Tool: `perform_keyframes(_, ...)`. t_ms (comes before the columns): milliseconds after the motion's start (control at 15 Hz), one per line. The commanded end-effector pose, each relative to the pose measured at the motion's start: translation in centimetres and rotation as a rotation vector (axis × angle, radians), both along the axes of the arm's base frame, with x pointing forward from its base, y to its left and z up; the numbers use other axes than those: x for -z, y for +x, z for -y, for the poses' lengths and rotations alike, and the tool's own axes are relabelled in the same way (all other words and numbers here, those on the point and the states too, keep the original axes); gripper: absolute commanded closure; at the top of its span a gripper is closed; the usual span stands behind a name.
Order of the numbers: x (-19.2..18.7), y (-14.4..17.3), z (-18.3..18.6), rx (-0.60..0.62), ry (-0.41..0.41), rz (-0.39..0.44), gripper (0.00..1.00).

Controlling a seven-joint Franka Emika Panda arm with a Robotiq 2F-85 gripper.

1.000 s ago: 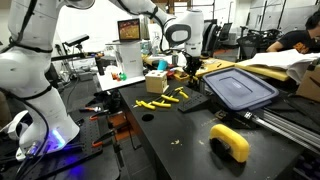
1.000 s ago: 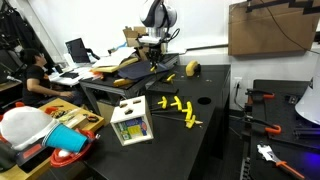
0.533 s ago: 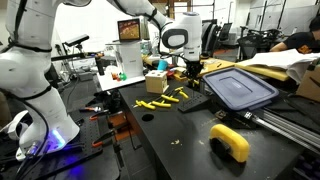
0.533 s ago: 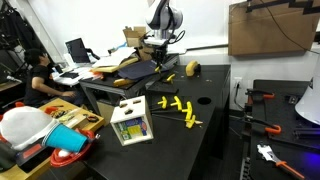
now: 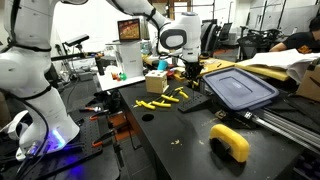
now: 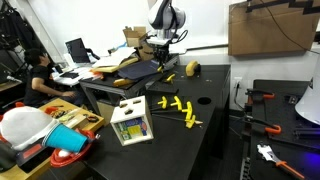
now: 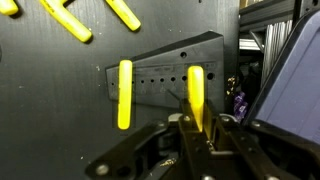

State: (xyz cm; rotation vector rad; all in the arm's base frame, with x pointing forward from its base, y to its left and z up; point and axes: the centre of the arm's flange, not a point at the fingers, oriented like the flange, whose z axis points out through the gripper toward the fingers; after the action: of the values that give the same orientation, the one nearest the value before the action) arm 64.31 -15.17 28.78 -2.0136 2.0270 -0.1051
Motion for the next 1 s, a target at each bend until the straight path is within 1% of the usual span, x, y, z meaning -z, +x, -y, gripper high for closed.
perform_keyframes(0,0.0,0.0,0.0,0.0,0.0,0.0,0.84)
perform_keyframes(67,0.0,0.0,0.0,0.0,0.0,0.0,0.96)
perform_keyframes(533,1.3,0.5,-1.4,-0.017,-0.001,-0.028,0.96)
perform_keyframes(933,1.3,0.4,0.0,0.011,-0.012,-0.029,0.96)
